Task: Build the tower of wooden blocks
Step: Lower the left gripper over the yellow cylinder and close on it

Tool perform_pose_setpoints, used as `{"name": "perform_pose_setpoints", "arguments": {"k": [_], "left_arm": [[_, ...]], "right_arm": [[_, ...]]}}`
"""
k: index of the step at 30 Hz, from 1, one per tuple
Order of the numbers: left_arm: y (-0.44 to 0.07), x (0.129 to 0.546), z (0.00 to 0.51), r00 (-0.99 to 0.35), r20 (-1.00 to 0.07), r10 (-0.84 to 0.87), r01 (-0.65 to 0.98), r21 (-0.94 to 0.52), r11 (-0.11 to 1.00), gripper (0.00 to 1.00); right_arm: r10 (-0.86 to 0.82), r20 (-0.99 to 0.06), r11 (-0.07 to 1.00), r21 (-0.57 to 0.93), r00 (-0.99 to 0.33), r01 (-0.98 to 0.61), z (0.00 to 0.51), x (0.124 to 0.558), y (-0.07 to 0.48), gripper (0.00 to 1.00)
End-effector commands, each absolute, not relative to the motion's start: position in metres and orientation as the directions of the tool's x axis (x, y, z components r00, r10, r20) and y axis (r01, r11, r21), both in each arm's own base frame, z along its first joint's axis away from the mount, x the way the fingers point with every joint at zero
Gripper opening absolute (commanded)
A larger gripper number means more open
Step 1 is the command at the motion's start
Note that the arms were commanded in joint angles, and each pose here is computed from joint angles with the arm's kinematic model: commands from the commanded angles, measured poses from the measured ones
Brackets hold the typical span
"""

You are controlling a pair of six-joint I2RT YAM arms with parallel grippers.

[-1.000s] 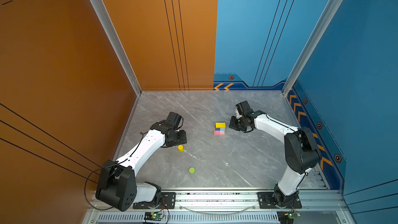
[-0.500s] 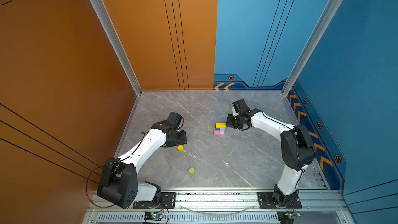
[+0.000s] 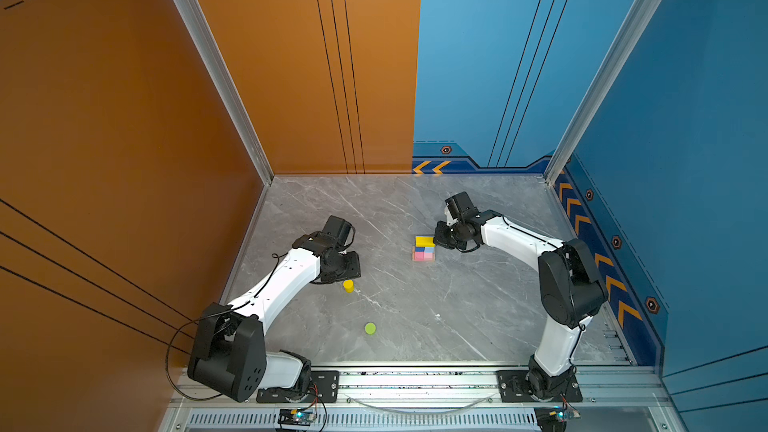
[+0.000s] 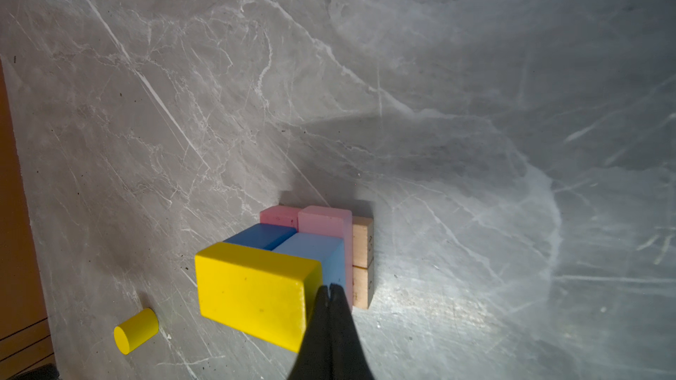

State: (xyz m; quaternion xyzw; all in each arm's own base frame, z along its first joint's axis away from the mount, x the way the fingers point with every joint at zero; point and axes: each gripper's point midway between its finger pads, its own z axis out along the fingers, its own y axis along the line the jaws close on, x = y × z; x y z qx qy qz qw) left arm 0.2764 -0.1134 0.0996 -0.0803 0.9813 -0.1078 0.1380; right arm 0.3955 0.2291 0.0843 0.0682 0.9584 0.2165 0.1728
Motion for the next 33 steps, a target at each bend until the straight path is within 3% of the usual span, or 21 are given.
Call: {"name": "perform_pose_setpoints", "arguments": {"k": [1, 20, 33], "left_arm": [[-0.112, 0.278, 0.105, -0.95, -0.254, -0.179, -0.122, -0.224, 0.967, 0.58], [-0.111, 0.276, 0.104, -0.952, -0.253, -0.175, -0.122, -0.211, 0.97, 0.58], [-0.107, 0.268, 0.076, -0.976, -0.161, -0.147, -0.131, -0.102, 0.986, 0.66]], "right_arm": [[0.209, -0.302, 0.893, 0.447, -0.93, 0.056, 0.088, 0.399, 0.234, 0.0], [0.219, -0.31, 0.899, 0.433, -0.925, 0.067, 0.093, 0.395, 0.224, 0.0], [0.275, -0.346, 0.908, 0.401, -0.897, 0.123, 0.1, 0.378, 0.179, 0.0]]}}
